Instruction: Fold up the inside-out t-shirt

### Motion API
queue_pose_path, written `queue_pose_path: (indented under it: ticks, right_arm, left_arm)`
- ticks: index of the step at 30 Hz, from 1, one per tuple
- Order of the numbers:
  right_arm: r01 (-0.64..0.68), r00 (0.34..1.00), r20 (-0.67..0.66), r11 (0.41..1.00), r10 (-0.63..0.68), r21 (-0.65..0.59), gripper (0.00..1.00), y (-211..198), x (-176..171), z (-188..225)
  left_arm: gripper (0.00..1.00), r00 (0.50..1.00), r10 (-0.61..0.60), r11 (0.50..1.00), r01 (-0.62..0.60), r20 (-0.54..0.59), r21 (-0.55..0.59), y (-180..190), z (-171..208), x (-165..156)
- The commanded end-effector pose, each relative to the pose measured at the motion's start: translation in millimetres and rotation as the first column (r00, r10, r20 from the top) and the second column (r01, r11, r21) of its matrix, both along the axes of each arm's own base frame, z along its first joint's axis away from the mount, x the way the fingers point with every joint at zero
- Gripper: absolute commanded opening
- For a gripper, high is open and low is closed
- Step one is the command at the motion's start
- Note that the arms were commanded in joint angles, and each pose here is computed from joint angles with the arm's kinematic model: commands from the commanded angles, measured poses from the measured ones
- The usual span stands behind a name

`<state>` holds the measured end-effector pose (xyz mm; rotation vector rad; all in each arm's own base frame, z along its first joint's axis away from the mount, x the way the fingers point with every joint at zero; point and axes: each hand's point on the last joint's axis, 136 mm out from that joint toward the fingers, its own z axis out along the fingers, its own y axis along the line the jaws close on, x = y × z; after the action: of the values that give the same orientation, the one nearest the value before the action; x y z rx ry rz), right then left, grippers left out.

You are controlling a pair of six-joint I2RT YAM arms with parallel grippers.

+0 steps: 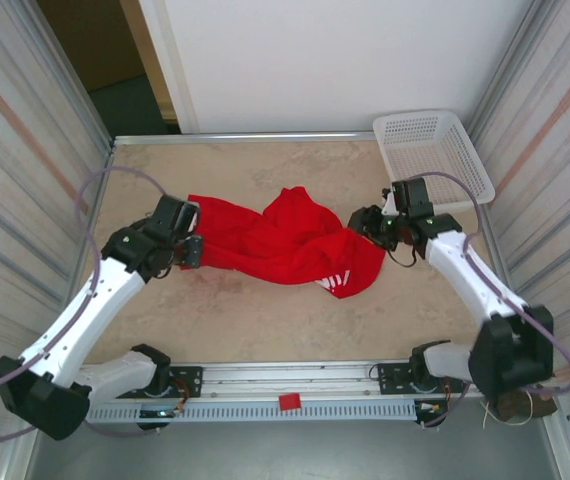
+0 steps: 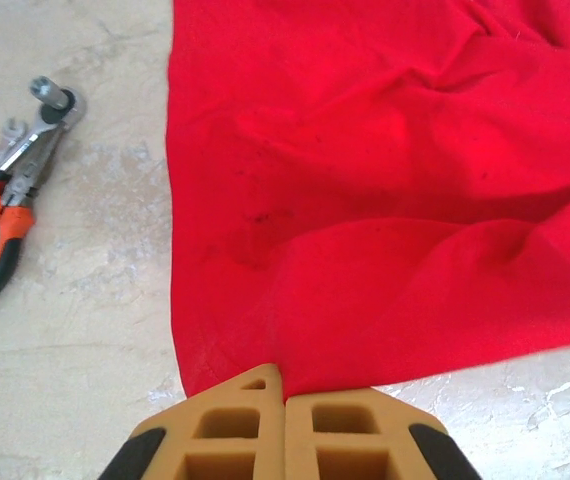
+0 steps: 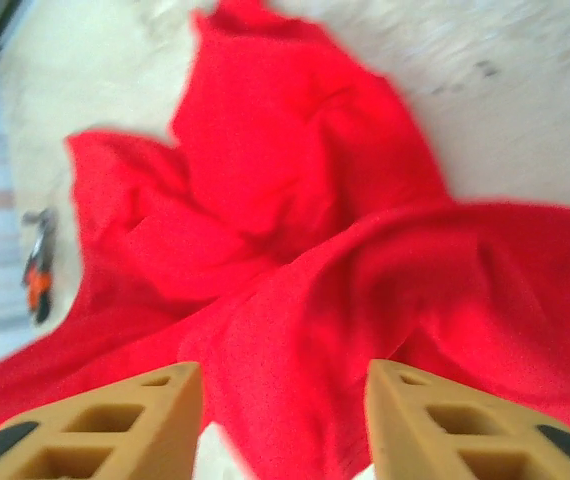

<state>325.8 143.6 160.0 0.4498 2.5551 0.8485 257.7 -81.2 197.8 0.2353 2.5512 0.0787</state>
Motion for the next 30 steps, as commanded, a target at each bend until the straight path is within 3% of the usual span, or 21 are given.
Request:
queue_pose_path:
  ticks: [1, 6, 10, 18, 27, 30]
  right_arm:
    - [-0.061, 0.996, 0.055, 0.997, 0.063, -0.04, 0.47, 6, 11, 10]
    - [-0.099, 0.995, 0.014, 0.983, 0.103, -0.155, 0.42, -1, -33, -12]
    - [-0.095, 0.995, -0.02, 0.973, 0.093, -0.212, 0.47, -8, -51, -35]
    - [-0.11, 0.994, -0.044, 0.956, 0.101, -0.273, 0.61, 0, -30, -55]
    - [-0.162, 0.987, -0.09, 0.88, 0.136, -0.447, 0.59, 9, -18, -78]
    - [-0.163, 0.986, -0.095, 0.86, 0.134, -0.483, 0.54, 7, -17, -81]
  left_arm:
    - [0.0, 0.999, -0.03, 1.0, 0.03, -0.015, -0.006, -5, 1, 6]
    - [0.0, 0.999, -0.036, 0.999, 0.036, -0.004, -0.015, -7, 1, 7]
    - [0.0, 0.999, -0.032, 0.999, 0.032, 0.001, -0.015, -6, 1, 7]
    - [0.0, 1.0, -0.02, 1.0, 0.02, 0.009, -0.003, -1, 3, 5]
    - [0.0, 1.0, -0.015, 1.0, 0.015, 0.01, -0.014, -1, 1, 4]
    - [0.0, 1.0, -0.016, 1.0, 0.016, 0.012, -0.013, -1, 2, 4]
